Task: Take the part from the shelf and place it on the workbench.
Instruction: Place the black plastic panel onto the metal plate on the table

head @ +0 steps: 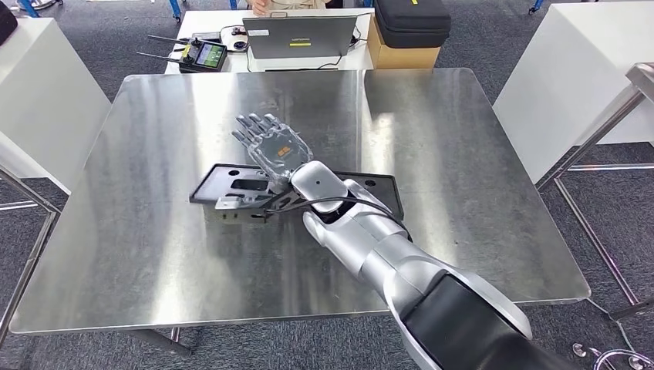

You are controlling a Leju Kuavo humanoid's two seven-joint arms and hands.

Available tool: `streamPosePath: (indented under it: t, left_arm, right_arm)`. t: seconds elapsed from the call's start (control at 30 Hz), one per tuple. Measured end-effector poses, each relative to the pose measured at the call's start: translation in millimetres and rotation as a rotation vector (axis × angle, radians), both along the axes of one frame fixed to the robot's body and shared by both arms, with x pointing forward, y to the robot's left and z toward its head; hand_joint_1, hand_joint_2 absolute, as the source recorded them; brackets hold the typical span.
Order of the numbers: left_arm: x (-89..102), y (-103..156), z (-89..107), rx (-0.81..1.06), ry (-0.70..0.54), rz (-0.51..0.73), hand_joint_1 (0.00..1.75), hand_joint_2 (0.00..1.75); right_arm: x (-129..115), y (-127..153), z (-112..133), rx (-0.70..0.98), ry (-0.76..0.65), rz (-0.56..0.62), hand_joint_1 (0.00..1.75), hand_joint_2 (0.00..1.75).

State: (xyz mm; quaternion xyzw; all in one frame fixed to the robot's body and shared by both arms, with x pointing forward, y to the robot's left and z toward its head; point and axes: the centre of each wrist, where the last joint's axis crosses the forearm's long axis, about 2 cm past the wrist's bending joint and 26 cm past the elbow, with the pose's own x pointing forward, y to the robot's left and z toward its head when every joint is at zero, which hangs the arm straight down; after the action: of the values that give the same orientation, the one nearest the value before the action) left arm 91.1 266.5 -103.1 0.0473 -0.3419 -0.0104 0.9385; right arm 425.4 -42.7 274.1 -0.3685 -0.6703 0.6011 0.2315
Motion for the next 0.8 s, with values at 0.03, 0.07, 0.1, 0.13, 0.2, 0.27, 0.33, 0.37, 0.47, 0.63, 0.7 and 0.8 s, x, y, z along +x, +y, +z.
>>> streamPosePath:
  t: [0.03,0.07,0.1,0.13,0.2,0.27,0.33,0.37,0.47,0.63,0.7,0.8]
  left_arm:
    - [-0.1,-0.3,0.0,0.0,0.0,-0.001,0.0,0.0]
    - [-0.2,-0.7,0.0,0.001,0.0,-0.002,0.0,0.0]
    - [-0.3,-1.0,0.0,0.001,0.0,-0.003,0.0,0.0]
    - [-0.3,-1.2,0.0,0.002,0.0,-0.005,0.0,0.0]
    - [-0.4,-1.5,0.0,0.005,0.0,-0.008,0.0,0.0]
    - [-0.4,-1.9,0.0,0.007,0.002,-0.009,0.0,0.0]
    - [-0.4,-2.4,0.1,0.007,0.003,-0.01,0.0,0.0]
    - [-0.5,-2.5,0.1,0.007,0.003,-0.01,0.0,0.0]
    - [-0.8,-2.9,0.0,0.008,0.006,-0.01,0.0,0.0]
    - [-1.6,-4.1,-0.1,0.009,0.01,-0.007,0.0,0.0]
    - [-1.7,-4.3,-0.1,0.008,0.009,-0.005,0.0,0.0]
    - [-2.1,-4.5,-0.1,0.007,0.001,0.001,0.0,0.0]
  right_arm:
    - [-1.1,2.8,6.7,0.064,0.028,0.019,0.0,1.75]
    - [-2.5,5.4,14.2,0.127,0.056,0.043,0.0,1.31]
    - [-3.9,7.6,21.1,0.182,0.081,0.068,0.0,0.87]
    - [-5.8,9.4,28.0,0.238,0.106,0.097,0.0,0.44]
    - [-10.7,11.7,40.4,0.351,0.163,0.162,0.0,0.0]
    - [-17.2,11.8,54.3,0.48,0.211,0.236,0.0,0.0]
    - [-23.0,9.0,68.5,0.603,0.236,0.304,0.0,0.0]
    - [-25.8,6.9,74.0,0.665,0.25,0.339,0.0,0.0]
    - [-38.1,-2.8,87.9,0.924,0.352,0.513,0.0,0.0]
    - [-61.6,-32.4,103.1,1.31,0.492,0.862,0.0,0.0]
    - [-68.8,-43.7,104.1,1.376,0.477,0.925,0.0,0.0]
    - [-79.9,-58.8,98.7,1.484,0.443,1.007,0.0,0.0]
